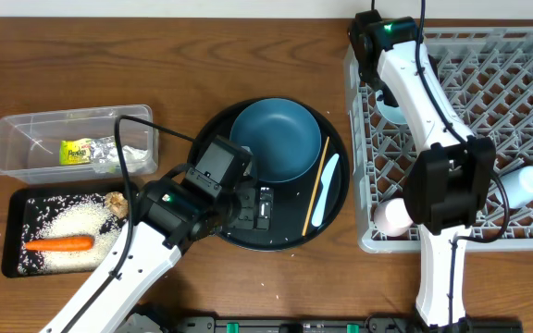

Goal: Sort waste into correct bins and load items into the dishwasher rack

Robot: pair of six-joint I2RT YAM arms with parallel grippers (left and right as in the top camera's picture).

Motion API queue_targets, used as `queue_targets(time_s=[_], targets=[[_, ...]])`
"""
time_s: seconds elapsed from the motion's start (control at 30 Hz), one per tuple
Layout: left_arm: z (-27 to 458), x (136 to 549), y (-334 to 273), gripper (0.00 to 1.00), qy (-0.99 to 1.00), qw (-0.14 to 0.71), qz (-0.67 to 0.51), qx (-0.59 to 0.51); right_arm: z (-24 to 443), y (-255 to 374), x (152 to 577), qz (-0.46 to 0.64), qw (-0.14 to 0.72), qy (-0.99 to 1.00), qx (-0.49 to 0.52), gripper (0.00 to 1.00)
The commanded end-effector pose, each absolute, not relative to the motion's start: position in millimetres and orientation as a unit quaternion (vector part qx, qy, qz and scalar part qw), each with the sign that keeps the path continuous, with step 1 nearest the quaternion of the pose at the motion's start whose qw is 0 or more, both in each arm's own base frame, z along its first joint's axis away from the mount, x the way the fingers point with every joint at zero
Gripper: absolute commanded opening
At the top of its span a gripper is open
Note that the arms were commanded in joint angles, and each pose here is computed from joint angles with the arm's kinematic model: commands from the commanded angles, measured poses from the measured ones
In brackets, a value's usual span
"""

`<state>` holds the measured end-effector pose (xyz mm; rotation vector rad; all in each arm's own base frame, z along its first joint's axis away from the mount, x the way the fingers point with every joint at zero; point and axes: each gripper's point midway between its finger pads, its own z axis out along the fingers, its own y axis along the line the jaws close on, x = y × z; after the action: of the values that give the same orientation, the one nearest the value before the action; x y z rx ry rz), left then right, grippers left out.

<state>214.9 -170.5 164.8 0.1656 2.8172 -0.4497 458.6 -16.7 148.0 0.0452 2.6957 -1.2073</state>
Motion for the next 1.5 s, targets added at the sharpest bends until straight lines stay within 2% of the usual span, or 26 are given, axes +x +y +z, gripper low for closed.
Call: queue_targets(time_s=[0.0,0.2,0.47,0.57,0.73,0.8,1.03,1.3,1.47], targets=[[167.8,218.3,-168.7,0.98,0.975,0.149,-0.150,0.064,92.7,24.8,441.9,-0.306,0.029,0.952,0.000,0.01],[167.8,218.3,-168.7,0.98,0.975,0.149,-0.150,0.064,113.8,25.1,445.0,-0.290,0.060,0.955,0.020,0.01],[167.9,218.4,-168.7,0.98,0.975,0.149,-0.151,0.064,192.5,18.3,441.5,-0.215,0.152,0.962,0.076,0.01],[167.8,218.3,-168.7,0.98,0.975,0.149,-0.151,0.064,216.9,25.0,432.7,-0.127,0.169,0.973,0.088,0.01],[167.8,218.3,-168.7,0.98,0.975,0.149,-0.150,0.064,257.4,81.9,412.5,0.120,0.177,0.977,0.000,0.01],[168.0,218.3,-168.8,0.98,0.975,0.149,-0.151,0.064,264.9,92.9,402.5,0.157,0.169,0.973,-0.008,0.01],[167.8,218.3,-168.7,0.98,0.975,0.149,-0.150,0.064,251.3,108.7,359.1,0.143,0.085,0.985,-0.041,0.01],[168.0,218.8,-168.6,0.98,0.975,0.150,-0.150,0.064,246.7,126.3,338.9,0.129,0.054,0.988,-0.070,0.01],[175.9,234.2,-175.9,0.98,0.967,0.186,-0.163,0.063,245.3,129.2,331.6,0.127,0.040,0.988,-0.075,0.01]])
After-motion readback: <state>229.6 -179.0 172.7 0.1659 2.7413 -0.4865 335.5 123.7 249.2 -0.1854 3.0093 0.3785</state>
